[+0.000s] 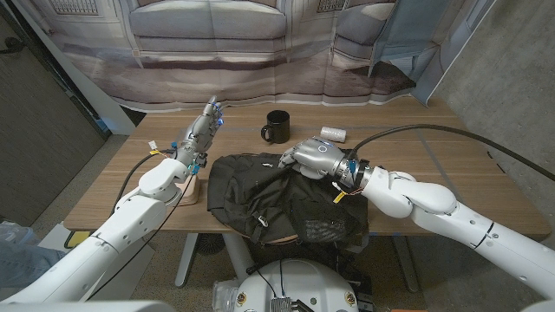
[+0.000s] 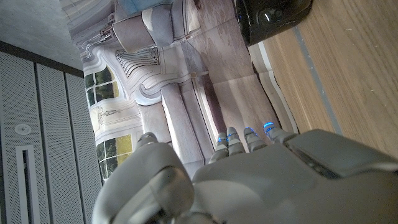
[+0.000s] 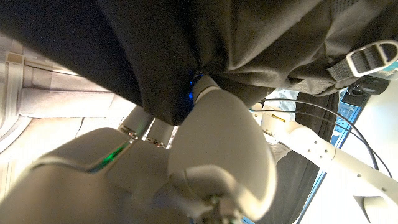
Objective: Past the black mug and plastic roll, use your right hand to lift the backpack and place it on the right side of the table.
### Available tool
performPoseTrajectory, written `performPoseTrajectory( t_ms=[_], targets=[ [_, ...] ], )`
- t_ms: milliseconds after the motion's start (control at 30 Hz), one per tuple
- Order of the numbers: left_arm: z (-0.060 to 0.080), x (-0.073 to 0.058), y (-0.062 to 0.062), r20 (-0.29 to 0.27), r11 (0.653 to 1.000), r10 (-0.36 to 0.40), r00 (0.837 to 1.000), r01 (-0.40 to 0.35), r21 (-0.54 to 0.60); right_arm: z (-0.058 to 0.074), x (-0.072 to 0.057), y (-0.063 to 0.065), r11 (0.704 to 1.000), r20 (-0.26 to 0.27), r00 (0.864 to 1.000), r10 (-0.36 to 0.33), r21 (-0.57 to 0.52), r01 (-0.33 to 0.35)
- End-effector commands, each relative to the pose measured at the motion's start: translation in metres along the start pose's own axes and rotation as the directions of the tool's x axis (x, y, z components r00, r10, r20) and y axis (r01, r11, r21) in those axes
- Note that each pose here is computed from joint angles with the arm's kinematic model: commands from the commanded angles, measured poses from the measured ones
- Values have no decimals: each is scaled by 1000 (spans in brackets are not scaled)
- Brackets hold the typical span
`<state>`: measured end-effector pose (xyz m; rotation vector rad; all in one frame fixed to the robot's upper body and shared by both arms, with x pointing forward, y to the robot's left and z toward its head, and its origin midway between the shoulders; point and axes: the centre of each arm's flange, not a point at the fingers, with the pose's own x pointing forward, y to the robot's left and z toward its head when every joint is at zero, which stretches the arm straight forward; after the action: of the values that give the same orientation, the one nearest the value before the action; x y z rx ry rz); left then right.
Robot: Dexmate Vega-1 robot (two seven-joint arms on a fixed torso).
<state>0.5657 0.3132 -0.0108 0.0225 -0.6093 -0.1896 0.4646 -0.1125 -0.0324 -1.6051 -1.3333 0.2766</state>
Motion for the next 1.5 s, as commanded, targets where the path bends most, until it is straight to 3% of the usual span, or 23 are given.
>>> performPoseTrajectory(
  t_ms=[33,633,1500],
  targets=[
    [2,-1,2,5,1000,3,1000,-3,1,0,1,-14,1000,-3,1000,-14,-2,14],
    [3,0,4,5,1000,2,1000,-2,1,0,3,-35,999,-16,999,-28,-26,28],
    [10,3,5,14,1000,0,1000,0,4,-14,-1,-68,997,-66,995,-79,-19,78]
  ],
)
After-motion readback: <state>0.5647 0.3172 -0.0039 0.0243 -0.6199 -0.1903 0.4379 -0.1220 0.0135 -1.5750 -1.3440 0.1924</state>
